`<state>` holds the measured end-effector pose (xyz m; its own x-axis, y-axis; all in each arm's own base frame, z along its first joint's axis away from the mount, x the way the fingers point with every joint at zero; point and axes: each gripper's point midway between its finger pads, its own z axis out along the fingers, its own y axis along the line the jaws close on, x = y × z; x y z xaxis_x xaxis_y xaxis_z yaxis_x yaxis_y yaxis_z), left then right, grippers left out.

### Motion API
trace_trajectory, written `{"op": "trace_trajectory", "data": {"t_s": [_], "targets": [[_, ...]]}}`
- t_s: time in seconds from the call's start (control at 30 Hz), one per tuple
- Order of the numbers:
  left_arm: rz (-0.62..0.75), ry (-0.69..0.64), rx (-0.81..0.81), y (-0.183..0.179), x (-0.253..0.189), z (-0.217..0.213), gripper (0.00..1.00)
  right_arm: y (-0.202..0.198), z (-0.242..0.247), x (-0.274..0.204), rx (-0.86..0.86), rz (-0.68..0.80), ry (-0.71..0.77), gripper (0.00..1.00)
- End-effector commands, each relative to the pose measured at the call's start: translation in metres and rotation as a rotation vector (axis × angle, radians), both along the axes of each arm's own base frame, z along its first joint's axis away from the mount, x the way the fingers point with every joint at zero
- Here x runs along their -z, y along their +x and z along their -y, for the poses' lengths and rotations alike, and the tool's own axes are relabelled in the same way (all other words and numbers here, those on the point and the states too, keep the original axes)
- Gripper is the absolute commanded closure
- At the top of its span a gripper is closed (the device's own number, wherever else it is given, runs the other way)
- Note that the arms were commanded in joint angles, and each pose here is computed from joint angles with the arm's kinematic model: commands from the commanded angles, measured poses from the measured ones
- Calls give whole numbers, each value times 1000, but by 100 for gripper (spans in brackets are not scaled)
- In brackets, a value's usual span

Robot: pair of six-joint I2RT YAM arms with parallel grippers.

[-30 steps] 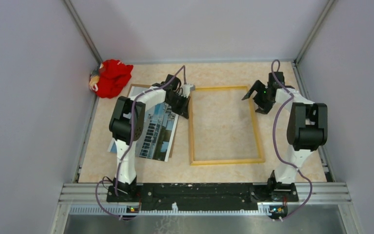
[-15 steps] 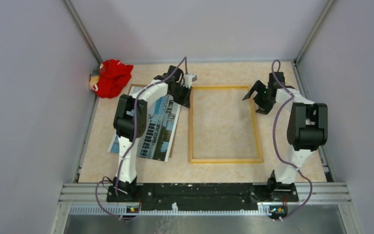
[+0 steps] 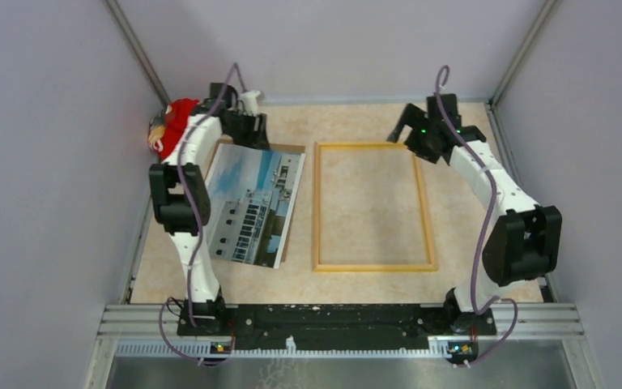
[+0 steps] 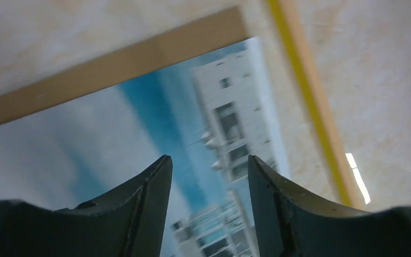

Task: Put the photo into the frame
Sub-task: Pick up the photo at the center of the board.

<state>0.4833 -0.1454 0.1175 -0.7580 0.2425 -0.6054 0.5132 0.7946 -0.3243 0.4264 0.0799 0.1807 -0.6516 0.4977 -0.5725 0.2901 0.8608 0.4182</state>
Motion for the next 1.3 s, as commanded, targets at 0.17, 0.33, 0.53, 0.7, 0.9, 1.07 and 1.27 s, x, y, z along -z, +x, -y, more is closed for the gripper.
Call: {"op": "trace_trajectory", "data": {"t_s": [0.17, 0.33, 0.53, 0.7, 0.9, 1.07, 1.27], "targets": [[118, 288, -320, -35, -51, -205, 36, -69, -244, -19, -448, 90, 60, 1], [116, 422, -429, -55, -28, -258, 49, -93, -331, 4, -601, 28, 108, 4], [129, 530, -471, -69, 2, -276, 58, -101, -366, 43, -635, -54, 150, 8], [120, 476, -460, -77, 22, -263, 61, -101, -369, 85, -615, -134, 126, 9], [95, 420, -446, -86, 41, -249, 61, -89, -362, 112, -577, -158, 76, 9], [76, 408, -433, -92, 57, -244, 62, -67, -348, 130, -519, -156, 52, 10], [54, 416, -428, -97, 73, -244, 62, -32, -328, 142, -449, -138, 28, 12]]}}
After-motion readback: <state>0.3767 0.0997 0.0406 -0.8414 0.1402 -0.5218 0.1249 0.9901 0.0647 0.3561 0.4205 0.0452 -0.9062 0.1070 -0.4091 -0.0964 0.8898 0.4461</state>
